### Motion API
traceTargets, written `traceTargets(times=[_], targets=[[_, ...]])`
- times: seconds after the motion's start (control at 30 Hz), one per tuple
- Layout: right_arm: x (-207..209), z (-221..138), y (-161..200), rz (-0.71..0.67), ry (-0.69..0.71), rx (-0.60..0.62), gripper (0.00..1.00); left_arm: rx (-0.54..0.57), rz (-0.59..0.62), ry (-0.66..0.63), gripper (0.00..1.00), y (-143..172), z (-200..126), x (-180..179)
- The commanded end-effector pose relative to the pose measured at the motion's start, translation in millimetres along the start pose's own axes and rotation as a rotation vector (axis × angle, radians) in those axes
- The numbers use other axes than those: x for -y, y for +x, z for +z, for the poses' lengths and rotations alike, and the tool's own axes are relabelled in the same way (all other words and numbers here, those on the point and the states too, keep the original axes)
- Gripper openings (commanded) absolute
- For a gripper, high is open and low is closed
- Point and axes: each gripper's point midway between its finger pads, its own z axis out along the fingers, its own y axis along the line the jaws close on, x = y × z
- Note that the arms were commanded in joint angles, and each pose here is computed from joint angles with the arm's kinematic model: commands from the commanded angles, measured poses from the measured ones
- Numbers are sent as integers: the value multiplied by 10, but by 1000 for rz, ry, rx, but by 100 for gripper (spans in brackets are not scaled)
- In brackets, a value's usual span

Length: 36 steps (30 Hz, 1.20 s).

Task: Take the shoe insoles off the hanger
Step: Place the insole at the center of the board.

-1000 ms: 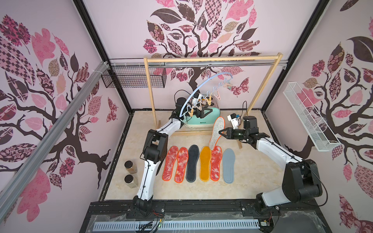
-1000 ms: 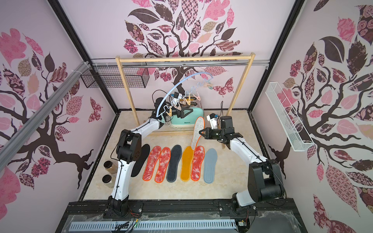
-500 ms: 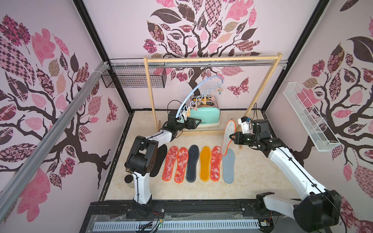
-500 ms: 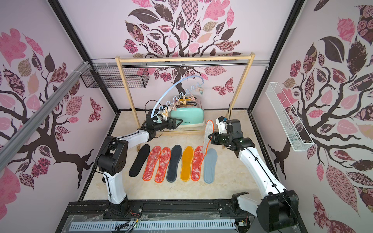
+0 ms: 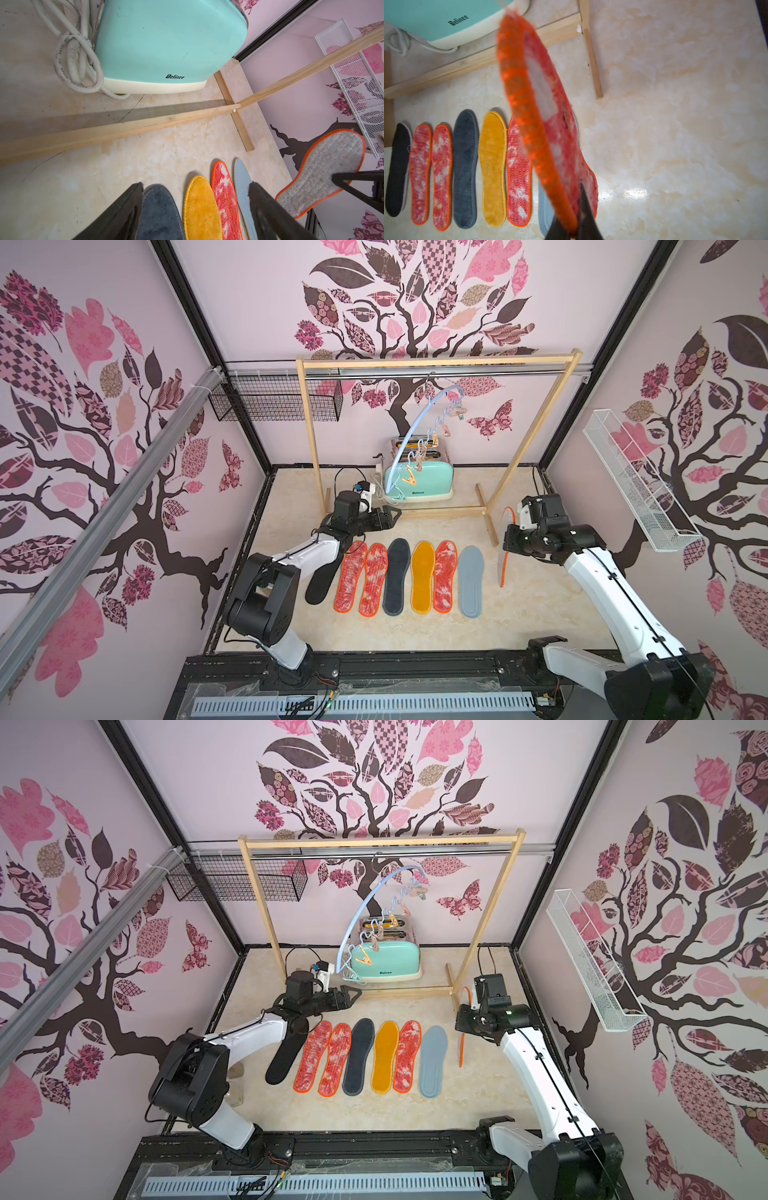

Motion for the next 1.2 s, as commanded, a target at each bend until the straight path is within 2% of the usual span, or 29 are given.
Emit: traceTargets(times=[0.0,0.1,0.23,0.57,0.77,0.87,1.0,1.17], targets=[[181,43,26,37,87,-60,0,36,20,-40,84,-3,-144,78],[185,171,59,47,85,-138,0,37,11,-78,84,50,-292,91],[107,322,51,50,44,-243,0,68,34,-55,84,106,-491,246],[-34,600,144,61,-53,-411,0,97,54,-60,85,245,-849,338],[65,715,245,54,3,-504,3,102,67,-42,85,240,-917,427],[140,756,243,55,39,-510,4,94,66,-43,85,271,-932,423],[201,768,241,49,63,-505,17,97,68,-53,85,303,-951,396],[252,823,243,46,86,-523,22,92,71,-52,85,300,-936,410]])
